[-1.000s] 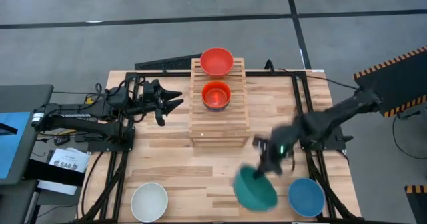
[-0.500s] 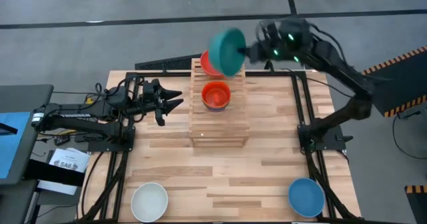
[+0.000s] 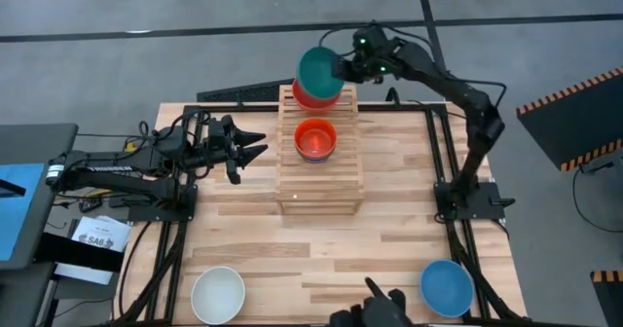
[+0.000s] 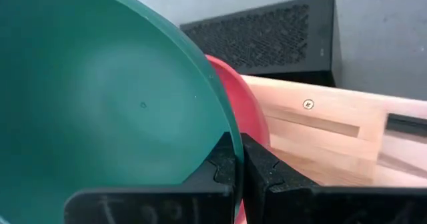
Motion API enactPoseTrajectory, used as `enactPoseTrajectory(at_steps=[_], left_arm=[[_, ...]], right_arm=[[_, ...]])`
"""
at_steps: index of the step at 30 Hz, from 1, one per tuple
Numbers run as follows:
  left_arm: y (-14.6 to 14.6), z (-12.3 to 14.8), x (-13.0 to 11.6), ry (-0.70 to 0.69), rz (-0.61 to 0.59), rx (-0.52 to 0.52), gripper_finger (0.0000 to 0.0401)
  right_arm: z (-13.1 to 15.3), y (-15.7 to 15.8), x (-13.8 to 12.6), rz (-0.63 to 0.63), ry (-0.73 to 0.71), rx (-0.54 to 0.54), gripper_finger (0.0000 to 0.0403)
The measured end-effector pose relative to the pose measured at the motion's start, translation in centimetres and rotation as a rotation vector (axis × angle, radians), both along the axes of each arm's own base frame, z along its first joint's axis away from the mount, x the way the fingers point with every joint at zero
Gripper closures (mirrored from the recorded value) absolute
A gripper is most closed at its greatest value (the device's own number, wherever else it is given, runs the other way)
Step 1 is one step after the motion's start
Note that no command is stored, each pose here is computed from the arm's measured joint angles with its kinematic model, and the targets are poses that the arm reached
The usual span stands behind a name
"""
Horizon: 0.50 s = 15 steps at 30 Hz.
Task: Place and stack bowls onto a shelf
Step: Stack the big green bowl on top of the big orange bowl on the shelf
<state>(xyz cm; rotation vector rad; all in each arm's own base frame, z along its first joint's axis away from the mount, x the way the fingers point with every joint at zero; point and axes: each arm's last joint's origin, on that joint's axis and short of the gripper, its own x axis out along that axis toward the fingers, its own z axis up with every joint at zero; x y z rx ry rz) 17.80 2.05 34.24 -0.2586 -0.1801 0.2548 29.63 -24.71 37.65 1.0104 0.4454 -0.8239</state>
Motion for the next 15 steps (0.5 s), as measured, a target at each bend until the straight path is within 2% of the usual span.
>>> enactPoseTrajectory(at_steps=[5,15], left_arm=[[0.00,0.00,0.00,0.000,0.000,-0.002,0.0248],[0.02,0.00,-0.01,0.002,0.009,0.003,0.0248]], right_arm=[[-1.08,-0.38,0.46,0.008,0.035,0.023,0.0360],[-0.53,-0.44,0.07,0.059,0.031,-0.018,0.0345]])
